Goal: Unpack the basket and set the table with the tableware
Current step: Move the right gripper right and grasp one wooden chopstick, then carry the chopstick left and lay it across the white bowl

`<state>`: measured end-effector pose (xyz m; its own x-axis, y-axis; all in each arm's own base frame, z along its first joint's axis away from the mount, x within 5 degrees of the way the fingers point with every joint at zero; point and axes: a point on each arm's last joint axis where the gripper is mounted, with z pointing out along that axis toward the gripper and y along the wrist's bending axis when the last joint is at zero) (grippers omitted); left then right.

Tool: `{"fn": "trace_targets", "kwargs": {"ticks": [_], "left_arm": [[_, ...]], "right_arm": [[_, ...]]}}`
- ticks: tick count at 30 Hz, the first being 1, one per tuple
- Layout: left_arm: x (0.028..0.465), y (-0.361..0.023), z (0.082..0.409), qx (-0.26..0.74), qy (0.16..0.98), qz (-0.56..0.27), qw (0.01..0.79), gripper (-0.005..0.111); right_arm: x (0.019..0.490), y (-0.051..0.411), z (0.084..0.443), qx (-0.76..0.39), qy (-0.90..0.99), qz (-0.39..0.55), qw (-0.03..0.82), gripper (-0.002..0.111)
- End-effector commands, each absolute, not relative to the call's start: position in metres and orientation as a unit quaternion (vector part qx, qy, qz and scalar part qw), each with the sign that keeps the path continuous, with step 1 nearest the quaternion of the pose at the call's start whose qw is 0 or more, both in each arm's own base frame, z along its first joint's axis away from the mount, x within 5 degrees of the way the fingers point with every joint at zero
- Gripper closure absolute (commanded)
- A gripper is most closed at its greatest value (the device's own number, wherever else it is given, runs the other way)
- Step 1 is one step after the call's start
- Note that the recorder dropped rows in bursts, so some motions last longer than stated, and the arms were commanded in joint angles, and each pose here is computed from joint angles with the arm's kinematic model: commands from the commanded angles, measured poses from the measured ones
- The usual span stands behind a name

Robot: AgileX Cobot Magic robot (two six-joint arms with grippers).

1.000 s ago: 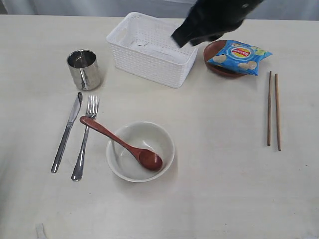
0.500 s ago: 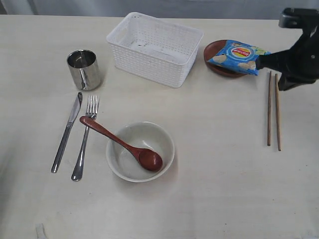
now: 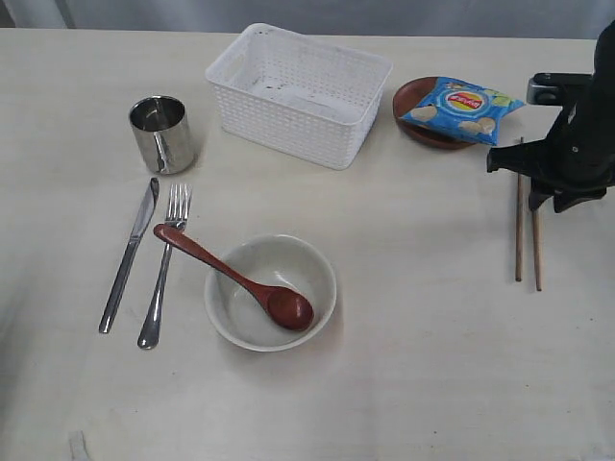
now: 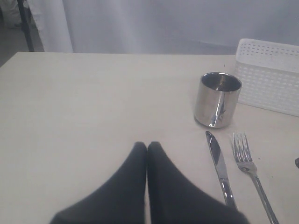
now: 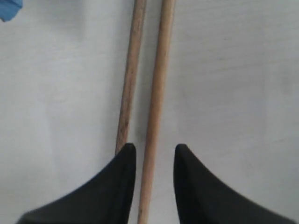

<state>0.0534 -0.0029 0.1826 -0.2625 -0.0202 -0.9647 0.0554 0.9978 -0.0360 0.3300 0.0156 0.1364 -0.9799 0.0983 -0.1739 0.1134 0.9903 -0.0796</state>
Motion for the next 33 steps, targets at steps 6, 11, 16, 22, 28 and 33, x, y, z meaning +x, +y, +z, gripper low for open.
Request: {"fn": "trace_targets", "kwargs": {"ticks": [6, 11, 16, 22, 28, 33], "left_arm": [[0.053, -0.003, 0.182, 0.014, 0.791, -0.026, 0.611, 0.107], [0.053, -0.003, 0.182, 0.014, 0.791, -0.026, 0.611, 0.107], [0.053, -0.003, 0.182, 0.014, 0.791, -0.026, 0.611, 0.107], [0.053, -0.003, 0.182, 0.014, 0.791, -0.026, 0.611, 0.107], [0.053, -0.003, 0.182, 0.014, 0.791, -0.026, 0.611, 0.107], [0.053, -0.003, 0.182, 0.014, 0.791, -0.026, 0.611, 0.107]], "right_arm": [[0.335, 0.013, 0.113, 0.062, 0.994, -0.047, 0.074, 0.078], [0.336, 0.013, 0.105, 0.061, 0.995, -0.049, 0.064, 0.078], [0.335, 0.013, 0.097, 0.058, 0.995, -0.053, 0.053, 0.083], [0.332, 0.011, 0.099, 0.048, 0.996, -0.066, 0.041, 0.109], [0.326, 0.008, 0.113, 0.045, 0.995, -0.082, 0.025, 0.109], [0.315, -0.002, 0.163, 0.054, 0.989, -0.131, 0.052, 0.109]]}}
